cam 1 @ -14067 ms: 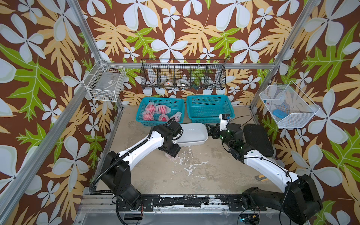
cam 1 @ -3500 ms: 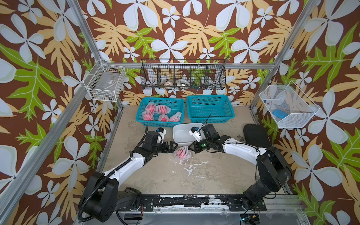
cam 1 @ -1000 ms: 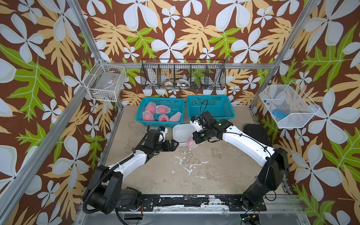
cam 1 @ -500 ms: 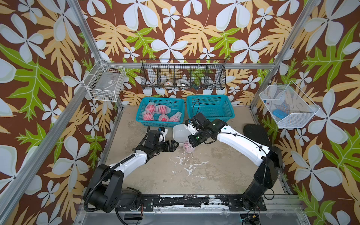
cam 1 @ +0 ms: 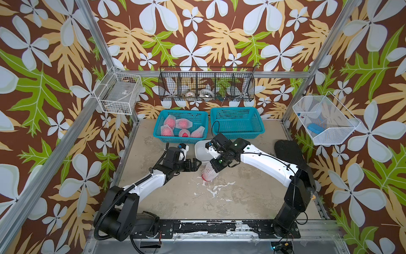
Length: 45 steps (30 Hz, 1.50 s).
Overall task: Remove foam nets from apples
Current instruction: Remove the foam net from the apple, then place the foam net into the storage box.
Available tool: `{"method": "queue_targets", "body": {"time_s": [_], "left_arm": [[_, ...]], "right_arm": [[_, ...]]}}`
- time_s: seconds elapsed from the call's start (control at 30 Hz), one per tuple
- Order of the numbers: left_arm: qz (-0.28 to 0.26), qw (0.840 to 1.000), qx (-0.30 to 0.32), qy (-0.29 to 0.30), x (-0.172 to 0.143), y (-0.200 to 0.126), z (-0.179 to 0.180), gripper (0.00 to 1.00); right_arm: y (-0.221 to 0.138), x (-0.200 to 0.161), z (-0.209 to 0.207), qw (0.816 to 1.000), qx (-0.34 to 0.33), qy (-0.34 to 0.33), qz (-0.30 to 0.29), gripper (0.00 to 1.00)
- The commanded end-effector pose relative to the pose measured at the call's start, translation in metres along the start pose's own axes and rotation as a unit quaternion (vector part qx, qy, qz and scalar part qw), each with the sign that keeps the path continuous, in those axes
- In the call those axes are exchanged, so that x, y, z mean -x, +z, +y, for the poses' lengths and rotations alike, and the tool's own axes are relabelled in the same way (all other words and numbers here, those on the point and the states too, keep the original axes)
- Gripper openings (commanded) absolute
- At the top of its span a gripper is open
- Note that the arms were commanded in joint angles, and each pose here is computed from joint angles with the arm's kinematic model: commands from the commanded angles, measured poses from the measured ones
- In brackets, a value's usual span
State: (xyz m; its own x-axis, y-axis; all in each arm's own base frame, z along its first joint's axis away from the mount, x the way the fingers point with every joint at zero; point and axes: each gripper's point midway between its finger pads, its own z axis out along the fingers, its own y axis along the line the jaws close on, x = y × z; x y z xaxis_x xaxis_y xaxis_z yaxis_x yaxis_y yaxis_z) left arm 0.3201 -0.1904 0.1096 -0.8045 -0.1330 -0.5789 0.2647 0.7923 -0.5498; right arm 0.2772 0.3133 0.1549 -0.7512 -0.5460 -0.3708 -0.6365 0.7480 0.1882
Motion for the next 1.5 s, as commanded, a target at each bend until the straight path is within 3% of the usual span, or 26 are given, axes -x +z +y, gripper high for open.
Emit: {"method": "queue_targets", "body": {"time_s": [0.0, 0.07, 0.27, 0.43, 0.57, 0.7, 0.8, 0.9, 1.1, 1.3, 1.37, 1.4, 1.47], "left_arm": [[-0.011, 1.000, -0.005, 0.001, 0.004, 0.000, -0.002, 1.00], [-0.006, 1.000, -0.003, 0.000, 0.001, 0.001, 0.000, 1.00], [-0.011, 1.000, -0.005, -0.002, 0.002, 0.000, 0.000, 1.00], [-0.024, 1.000, -0.002, 0.004, 0.012, -0.003, -0.004, 1.00], [-0.056, 0.998, -0.003, 0.015, 0.029, -0.017, -0.013, 1.00], [-0.085, 0.996, 0.001, 0.034, 0.044, -0.030, -0.020, 1.00], [-0.078, 0.996, 0.010, 0.043, 0.045, -0.033, -0.021, 1.00], [-0.077, 0.996, 0.011, 0.048, 0.043, -0.035, -0.021, 1.00], [-0.068, 0.996, -0.003, 0.048, 0.040, -0.031, -0.024, 1.00], [-0.065, 0.997, 0.009, 0.040, 0.036, -0.026, -0.016, 1.00], [-0.064, 0.997, 0.013, 0.036, 0.033, -0.024, -0.012, 1.00], [-0.062, 0.997, 0.012, 0.034, 0.032, -0.022, -0.012, 1.00], [-0.058, 0.998, 0.011, 0.032, 0.031, -0.020, -0.012, 1.00]], "right_arm": [[0.002, -0.004, 0.003, 1.000, 0.008, -0.007, -0.001, 0.00], [0.003, -0.004, 0.003, 1.000, 0.003, -0.009, 0.016, 0.00], [-0.037, 0.034, 0.015, 0.998, 0.014, -0.026, -0.046, 0.00], [-0.052, 0.045, 0.008, 0.998, 0.011, -0.025, -0.058, 0.00], [-0.070, 0.063, -0.047, 0.992, -0.010, 0.044, -0.120, 0.00], [-0.075, 0.090, -0.089, 0.975, 0.042, 0.101, -0.196, 0.00], [-0.064, 0.105, -0.105, 0.962, 0.074, 0.134, -0.227, 0.00], [-0.047, 0.117, -0.096, 0.948, 0.144, 0.139, -0.247, 0.00], [0.011, 0.117, -0.098, 0.944, 0.195, 0.168, -0.207, 0.00], [0.062, 0.088, -0.128, 0.962, 0.118, 0.200, -0.142, 0.00], [0.069, 0.082, -0.138, 0.968, 0.088, 0.199, -0.128, 0.32], [0.071, 0.078, -0.143, 0.970, 0.070, 0.201, -0.120, 0.42], [0.066, 0.075, -0.152, 0.973, 0.025, 0.196, -0.118, 0.97]]}}
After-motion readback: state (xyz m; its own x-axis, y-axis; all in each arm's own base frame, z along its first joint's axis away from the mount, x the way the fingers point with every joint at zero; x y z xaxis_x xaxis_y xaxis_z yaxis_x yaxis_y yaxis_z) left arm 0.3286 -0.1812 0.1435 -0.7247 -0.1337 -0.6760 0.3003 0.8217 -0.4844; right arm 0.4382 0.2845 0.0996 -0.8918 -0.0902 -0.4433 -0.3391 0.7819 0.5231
